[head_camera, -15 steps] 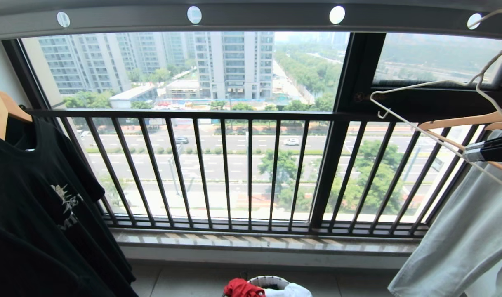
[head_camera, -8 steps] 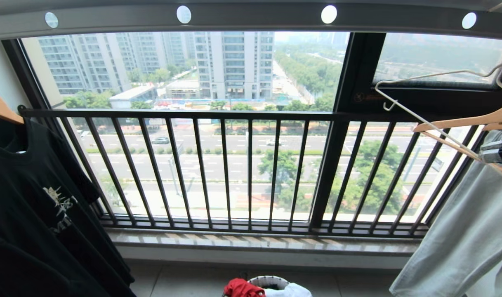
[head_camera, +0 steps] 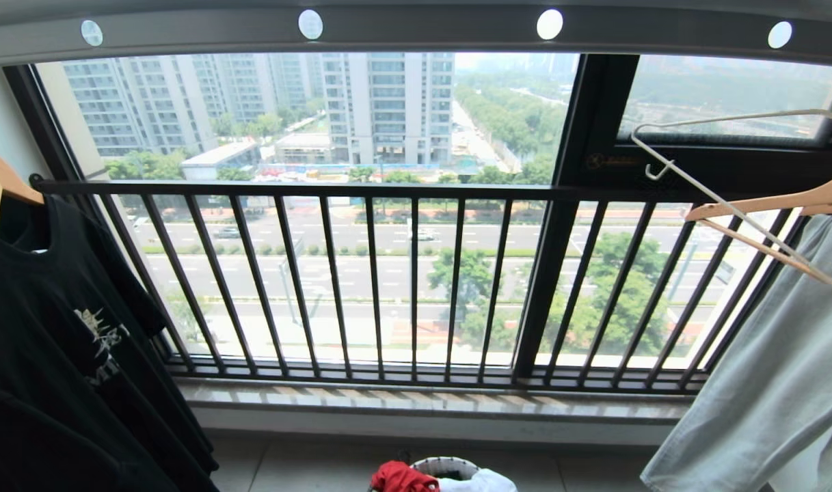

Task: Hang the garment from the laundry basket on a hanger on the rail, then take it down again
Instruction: Pick up the clothes rack on the clothesline

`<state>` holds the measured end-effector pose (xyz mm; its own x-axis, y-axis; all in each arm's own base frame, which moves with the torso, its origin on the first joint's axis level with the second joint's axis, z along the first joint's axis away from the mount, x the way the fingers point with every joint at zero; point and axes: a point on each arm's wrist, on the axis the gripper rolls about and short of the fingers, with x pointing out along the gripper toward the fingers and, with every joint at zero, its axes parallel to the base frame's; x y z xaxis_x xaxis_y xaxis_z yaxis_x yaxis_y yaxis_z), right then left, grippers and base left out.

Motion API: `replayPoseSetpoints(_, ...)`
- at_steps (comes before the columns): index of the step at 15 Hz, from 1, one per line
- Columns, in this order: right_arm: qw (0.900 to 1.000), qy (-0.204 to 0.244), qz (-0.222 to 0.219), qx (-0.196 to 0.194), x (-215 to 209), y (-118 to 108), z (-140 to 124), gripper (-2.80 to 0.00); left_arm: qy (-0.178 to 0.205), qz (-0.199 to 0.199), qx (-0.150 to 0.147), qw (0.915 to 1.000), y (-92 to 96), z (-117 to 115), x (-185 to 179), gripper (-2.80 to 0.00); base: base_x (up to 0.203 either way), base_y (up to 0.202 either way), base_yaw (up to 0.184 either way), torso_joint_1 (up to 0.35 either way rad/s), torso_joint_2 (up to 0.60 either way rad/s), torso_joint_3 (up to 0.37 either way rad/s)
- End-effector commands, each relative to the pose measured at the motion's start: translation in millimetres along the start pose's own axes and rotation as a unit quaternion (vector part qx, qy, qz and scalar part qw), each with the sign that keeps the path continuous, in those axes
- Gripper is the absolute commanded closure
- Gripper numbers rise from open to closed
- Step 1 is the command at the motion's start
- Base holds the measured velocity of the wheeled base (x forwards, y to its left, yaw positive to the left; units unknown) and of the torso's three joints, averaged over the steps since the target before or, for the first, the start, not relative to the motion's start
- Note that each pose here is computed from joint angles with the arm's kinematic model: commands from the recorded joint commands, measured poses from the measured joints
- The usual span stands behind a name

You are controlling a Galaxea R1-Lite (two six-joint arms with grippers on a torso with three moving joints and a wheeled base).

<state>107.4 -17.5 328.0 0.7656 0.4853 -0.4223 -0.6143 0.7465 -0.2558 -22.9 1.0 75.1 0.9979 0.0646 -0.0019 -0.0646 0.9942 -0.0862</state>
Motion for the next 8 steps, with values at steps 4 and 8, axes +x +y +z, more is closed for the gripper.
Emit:
replayPoseSetpoints(4, 0.994, -0.031, 0.079, 0.07, -2, 35, -30, 0.0, 0.0, 0.001, -0.001, 1.0, 0.0, 0, 0, 0.0, 0.0, 0.0, 0.0, 0.0, 0.0, 0.0)
replayPoseSetpoints(8, 0.978, -0.029, 0.153, 0.14, 20, 34, -58, 0.0, 0.0, 0.001, 0.0, 1.0, 0.0, 0, 0, 0.0, 0.0, 0.0, 0.0, 0.0, 0.0, 0.0)
